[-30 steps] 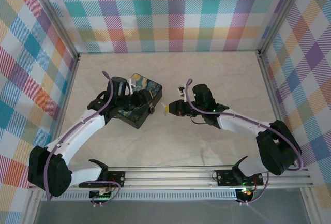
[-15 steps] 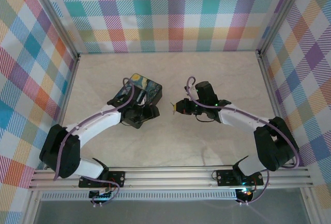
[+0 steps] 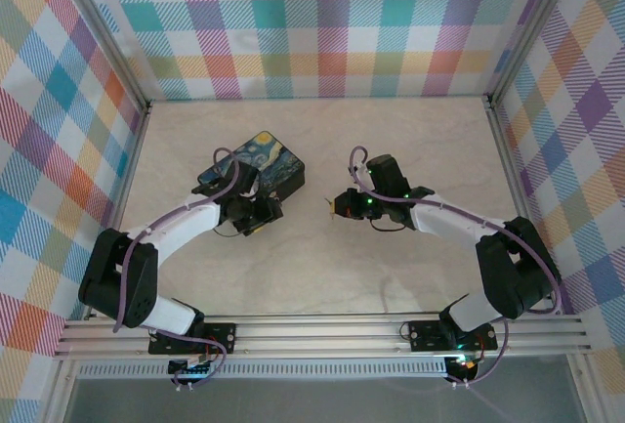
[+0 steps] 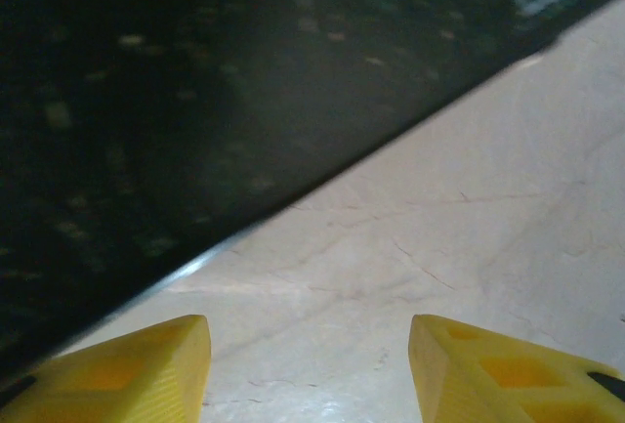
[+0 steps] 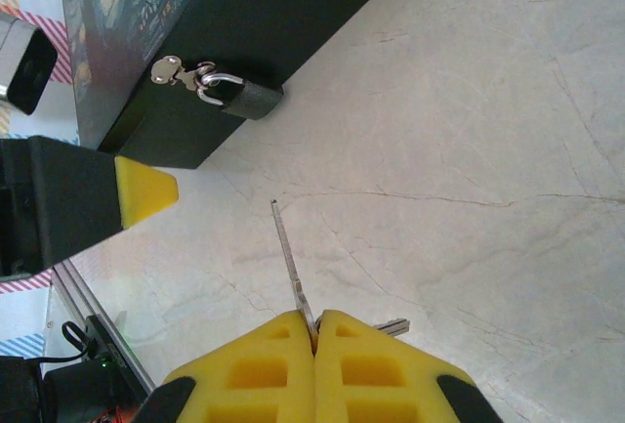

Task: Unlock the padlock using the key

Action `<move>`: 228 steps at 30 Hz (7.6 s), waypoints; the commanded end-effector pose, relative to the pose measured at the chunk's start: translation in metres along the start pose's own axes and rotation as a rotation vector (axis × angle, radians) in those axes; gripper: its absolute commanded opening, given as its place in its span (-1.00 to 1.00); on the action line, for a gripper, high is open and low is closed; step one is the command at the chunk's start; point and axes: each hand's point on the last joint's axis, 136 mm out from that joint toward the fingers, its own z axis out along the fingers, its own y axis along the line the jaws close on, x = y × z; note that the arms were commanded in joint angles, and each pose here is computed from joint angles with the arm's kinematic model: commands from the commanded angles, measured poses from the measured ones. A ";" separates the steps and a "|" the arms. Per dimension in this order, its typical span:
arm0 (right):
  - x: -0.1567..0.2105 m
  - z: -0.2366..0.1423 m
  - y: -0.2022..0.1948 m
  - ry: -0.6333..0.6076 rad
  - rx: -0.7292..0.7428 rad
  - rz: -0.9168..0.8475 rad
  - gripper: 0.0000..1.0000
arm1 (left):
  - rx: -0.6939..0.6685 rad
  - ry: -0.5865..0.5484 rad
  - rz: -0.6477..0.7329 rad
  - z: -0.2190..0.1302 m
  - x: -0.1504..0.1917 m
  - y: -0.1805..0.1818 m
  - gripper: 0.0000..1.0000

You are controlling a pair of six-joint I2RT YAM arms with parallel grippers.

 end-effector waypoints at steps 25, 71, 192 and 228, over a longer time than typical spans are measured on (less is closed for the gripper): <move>-0.019 -0.025 -0.030 -0.059 0.134 0.033 -1.00 | -0.018 0.091 0.162 0.042 0.041 -0.046 0.11; -0.023 -0.031 -0.017 -0.075 0.082 0.008 -1.00 | -0.427 -0.589 0.030 0.025 -0.041 -0.024 0.33; -0.017 -0.034 -0.048 -0.006 -0.007 0.076 -1.00 | -0.625 -0.879 -0.121 0.058 -0.084 -0.038 0.26; -0.028 -0.009 -0.057 0.042 -0.038 0.095 -1.00 | -0.656 -0.619 0.415 -0.033 -0.118 -0.084 0.44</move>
